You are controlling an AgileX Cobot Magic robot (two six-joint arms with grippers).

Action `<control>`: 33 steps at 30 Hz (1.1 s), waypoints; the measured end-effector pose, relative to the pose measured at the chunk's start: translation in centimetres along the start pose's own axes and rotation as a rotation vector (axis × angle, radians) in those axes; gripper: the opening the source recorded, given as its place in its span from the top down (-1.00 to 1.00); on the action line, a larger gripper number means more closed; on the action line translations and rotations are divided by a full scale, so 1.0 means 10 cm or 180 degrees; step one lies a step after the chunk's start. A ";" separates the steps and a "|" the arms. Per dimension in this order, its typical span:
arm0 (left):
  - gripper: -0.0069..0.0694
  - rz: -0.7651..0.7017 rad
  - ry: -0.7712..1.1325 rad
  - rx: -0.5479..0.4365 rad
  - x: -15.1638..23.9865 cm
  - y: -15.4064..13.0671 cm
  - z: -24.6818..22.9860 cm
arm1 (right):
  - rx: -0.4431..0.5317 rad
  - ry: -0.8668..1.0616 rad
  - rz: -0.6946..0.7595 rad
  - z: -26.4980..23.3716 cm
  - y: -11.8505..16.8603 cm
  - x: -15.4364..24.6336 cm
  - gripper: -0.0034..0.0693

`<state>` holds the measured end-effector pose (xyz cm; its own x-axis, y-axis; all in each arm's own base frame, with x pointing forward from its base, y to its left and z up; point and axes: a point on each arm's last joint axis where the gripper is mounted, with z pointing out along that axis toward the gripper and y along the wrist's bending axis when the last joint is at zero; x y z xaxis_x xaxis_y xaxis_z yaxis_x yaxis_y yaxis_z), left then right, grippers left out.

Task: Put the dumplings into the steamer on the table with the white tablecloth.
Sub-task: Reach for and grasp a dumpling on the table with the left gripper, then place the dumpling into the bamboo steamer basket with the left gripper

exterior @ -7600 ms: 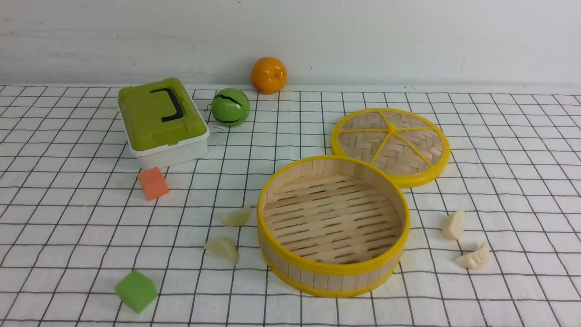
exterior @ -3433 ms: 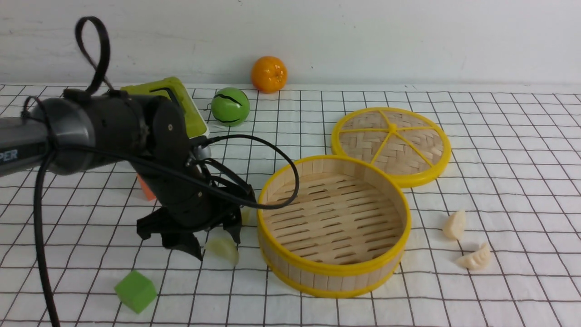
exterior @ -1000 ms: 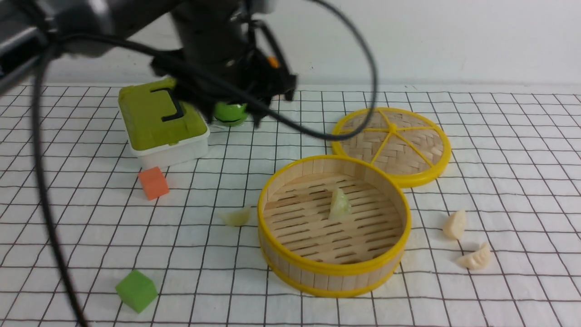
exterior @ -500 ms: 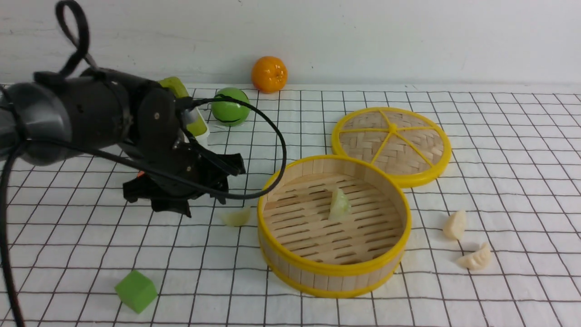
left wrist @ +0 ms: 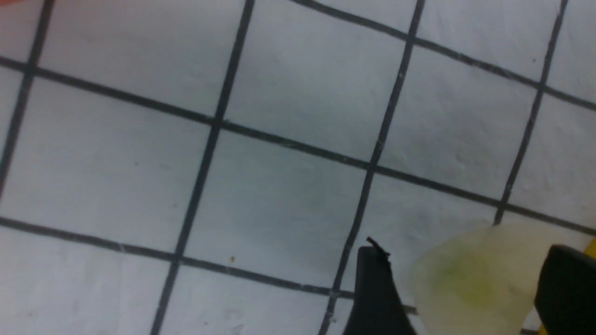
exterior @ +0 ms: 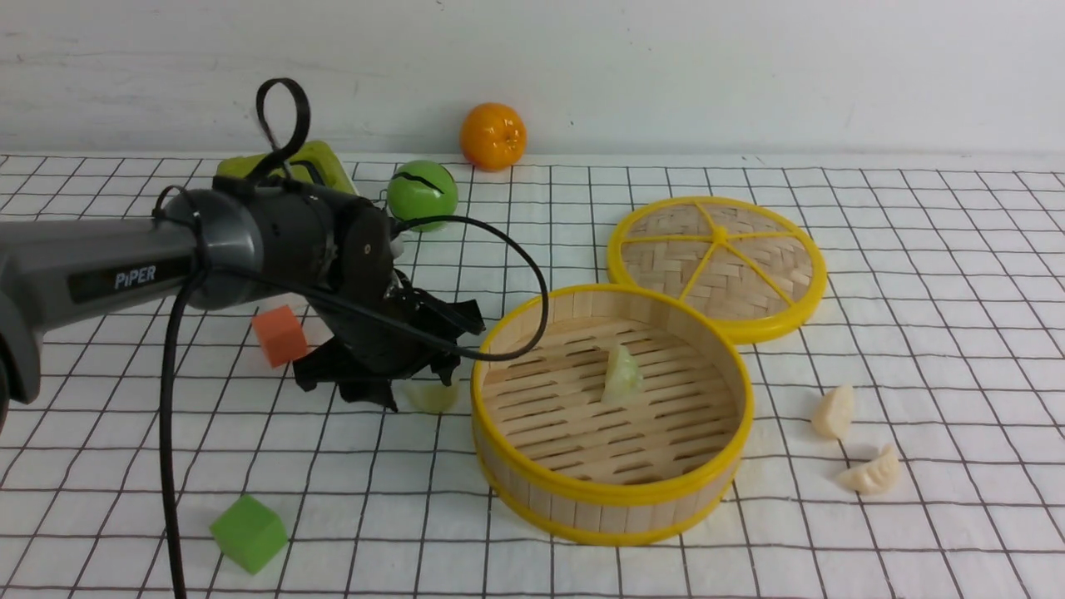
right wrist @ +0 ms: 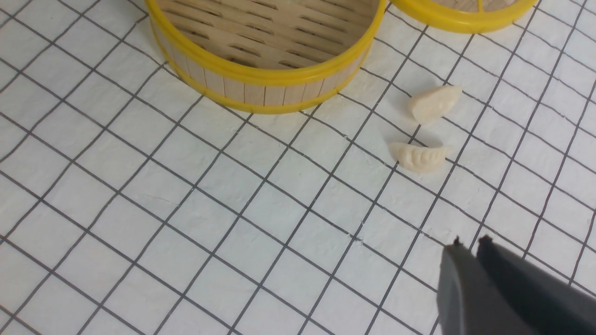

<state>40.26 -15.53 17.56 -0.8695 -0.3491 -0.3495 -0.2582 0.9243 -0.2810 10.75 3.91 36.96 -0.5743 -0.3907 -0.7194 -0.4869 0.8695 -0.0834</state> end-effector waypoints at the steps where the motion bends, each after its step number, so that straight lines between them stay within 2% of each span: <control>1: -0.24 -0.0018 0.0003 0.0003 0.00 0.00 0.00 | 0.0002 0.0005 -0.0002 0.00 0.00 0.00 0.77; 4: -0.01 -0.0056 0.0015 0.0023 0.00 -0.01 0.00 | 0.0003 0.0009 -0.0003 0.00 0.00 0.00 0.77; 6: 0.23 -0.0043 0.0019 0.0006 0.00 -0.01 -0.01 | 0.0002 0.0011 -0.0003 0.00 0.00 0.00 0.76; 7: 0.26 -0.0043 0.0023 0.0003 0.00 -0.01 -0.01 | 0.0001 0.0014 -0.0003 0.00 0.00 0.00 0.76; 8: 0.45 -0.0059 0.0021 0.0018 0.00 -0.01 -0.01 | 0.0001 0.0015 -0.0003 0.00 0.00 0.00 0.76; 10: 0.61 0.0002 0.0016 0.0006 -0.01 -0.01 -0.02 | 0.0001 0.0015 -0.0003 0.00 0.00 0.00 0.76; 16: 0.61 0.0196 0.0093 -0.0057 0.01 0.00 -0.06 | 0.0007 0.0016 -0.0007 0.00 0.00 0.00 0.74; 18: 0.68 0.0281 0.0075 -0.0066 0.00 0.00 -0.14 | 0.0007 0.0016 -0.0007 0.00 0.00 0.00 0.75; 21: 0.85 0.0397 -0.0086 0.0004 -0.06 -0.03 -0.37 | 0.0007 0.0016 -0.0006 0.00 0.00 0.00 0.74; 28: 0.85 0.0745 -0.0538 0.0210 -0.25 -0.15 -1.10 | 0.0006 0.0019 -0.0002 0.00 0.00 0.01 0.73; 33: 0.85 0.0878 -0.0418 0.0224 -0.24 -0.21 -1.25 | -0.0015 0.0016 0.0012 0.00 0.00 0.00 0.73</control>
<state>37.60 -14.68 30.11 -0.8396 -0.1078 -0.5324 0.0137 0.9756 -0.2191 10.70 3.93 36.92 -0.5796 -0.3890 -0.7161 -0.4878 0.8695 -0.0775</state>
